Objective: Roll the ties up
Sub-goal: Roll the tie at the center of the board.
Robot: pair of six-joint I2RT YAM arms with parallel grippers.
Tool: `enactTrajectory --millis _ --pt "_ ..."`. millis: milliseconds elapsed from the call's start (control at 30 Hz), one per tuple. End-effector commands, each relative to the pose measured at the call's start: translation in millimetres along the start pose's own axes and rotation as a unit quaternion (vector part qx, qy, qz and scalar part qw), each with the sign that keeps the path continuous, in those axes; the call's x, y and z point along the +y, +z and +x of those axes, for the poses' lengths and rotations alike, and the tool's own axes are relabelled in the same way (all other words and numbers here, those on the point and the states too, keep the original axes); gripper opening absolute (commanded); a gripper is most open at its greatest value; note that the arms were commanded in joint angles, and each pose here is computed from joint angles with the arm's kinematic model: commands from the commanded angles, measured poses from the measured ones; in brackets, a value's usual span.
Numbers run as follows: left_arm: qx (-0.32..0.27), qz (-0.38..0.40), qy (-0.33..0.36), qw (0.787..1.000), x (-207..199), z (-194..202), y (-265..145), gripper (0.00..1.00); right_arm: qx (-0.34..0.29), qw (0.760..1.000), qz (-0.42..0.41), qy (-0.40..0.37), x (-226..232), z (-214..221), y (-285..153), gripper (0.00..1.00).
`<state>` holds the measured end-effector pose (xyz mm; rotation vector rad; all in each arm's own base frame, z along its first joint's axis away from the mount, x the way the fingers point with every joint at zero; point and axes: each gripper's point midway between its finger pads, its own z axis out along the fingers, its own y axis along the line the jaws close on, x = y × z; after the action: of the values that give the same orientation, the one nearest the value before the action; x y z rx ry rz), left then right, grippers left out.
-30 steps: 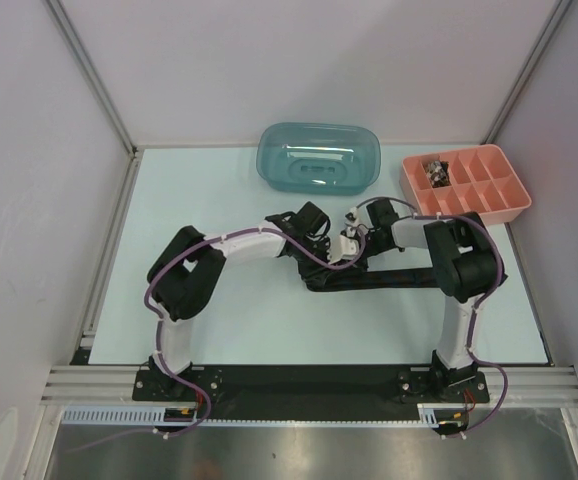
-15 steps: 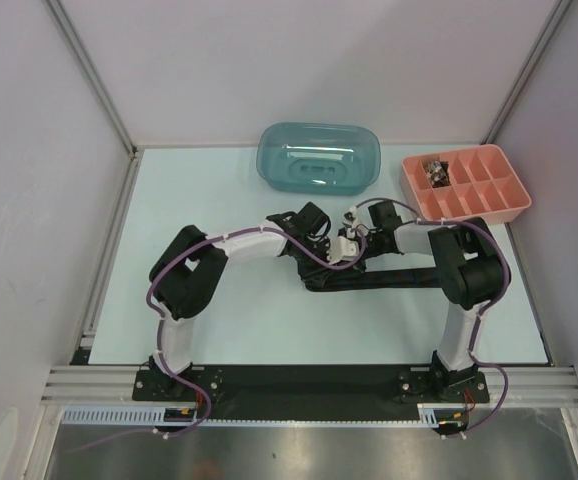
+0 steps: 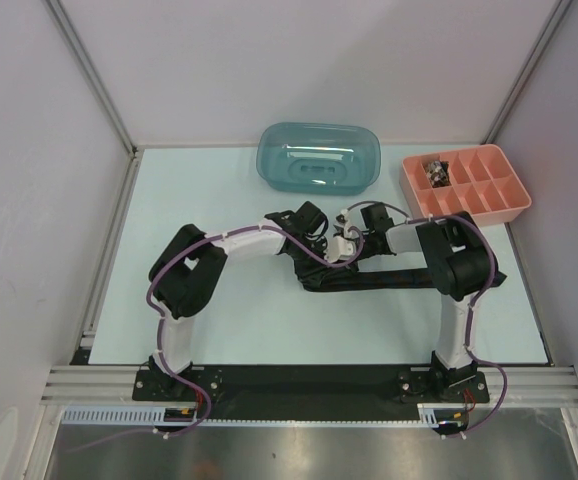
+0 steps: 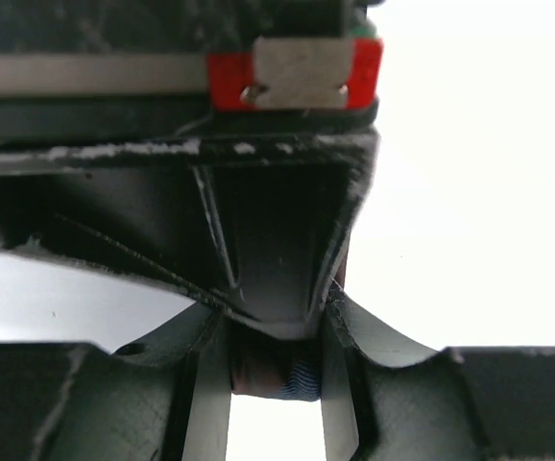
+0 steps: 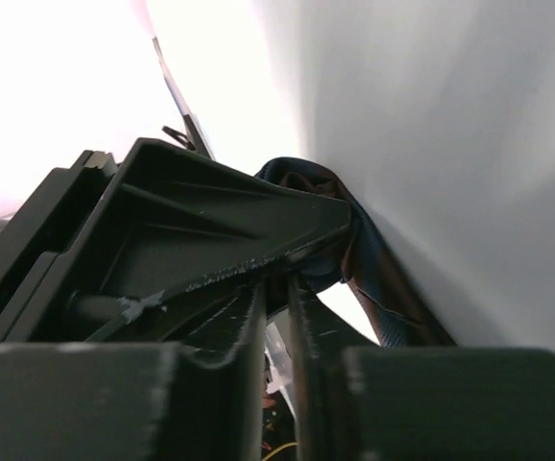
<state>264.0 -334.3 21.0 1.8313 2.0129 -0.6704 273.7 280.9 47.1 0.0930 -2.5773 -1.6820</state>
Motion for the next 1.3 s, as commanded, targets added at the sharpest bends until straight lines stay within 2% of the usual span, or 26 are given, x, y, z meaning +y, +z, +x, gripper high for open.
enactTrajectory --millis 0,67,233,300,400,533,733,967,1267 --pt "0.026 0.039 0.013 0.999 -20 14 17 0.35 0.009 0.997 0.080 -0.020 -36 4 19 0.11" --pt "0.022 0.038 0.015 0.999 -20 12 15 0.35 0.009 0.996 0.091 -0.018 -40 4 17 0.00" --pt "0.013 0.030 0.016 0.999 -19 10 10 0.36 -0.001 0.993 0.119 -0.016 -50 0 8 0.00" --pt "0.010 0.028 0.015 0.999 -19 10 7 0.40 -0.005 0.992 0.127 -0.018 -53 -1 5 0.00" --pt "0.002 0.024 0.014 1.000 -18 6 2 0.47 -0.012 0.989 0.144 -0.019 -58 -4 0 0.00" --pt "-0.012 0.017 0.013 1.000 -17 0 -5 0.64 -0.015 0.987 0.159 -0.020 -63 -4 -4 0.00" --pt "-0.036 -0.001 0.013 0.999 -13 -9 -20 0.77 -0.019 0.985 0.171 -0.023 -65 -5 -9 0.00" --pt "-0.052 -0.023 0.001 0.998 -9 -5 -37 0.82 -0.020 0.983 0.182 -0.020 -70 -4 -20 0.00" --pt "-0.083 -0.018 -0.008 0.996 -1 -22 -29 0.83 -0.018 0.978 0.208 -0.012 -84 0 -33 0.00"
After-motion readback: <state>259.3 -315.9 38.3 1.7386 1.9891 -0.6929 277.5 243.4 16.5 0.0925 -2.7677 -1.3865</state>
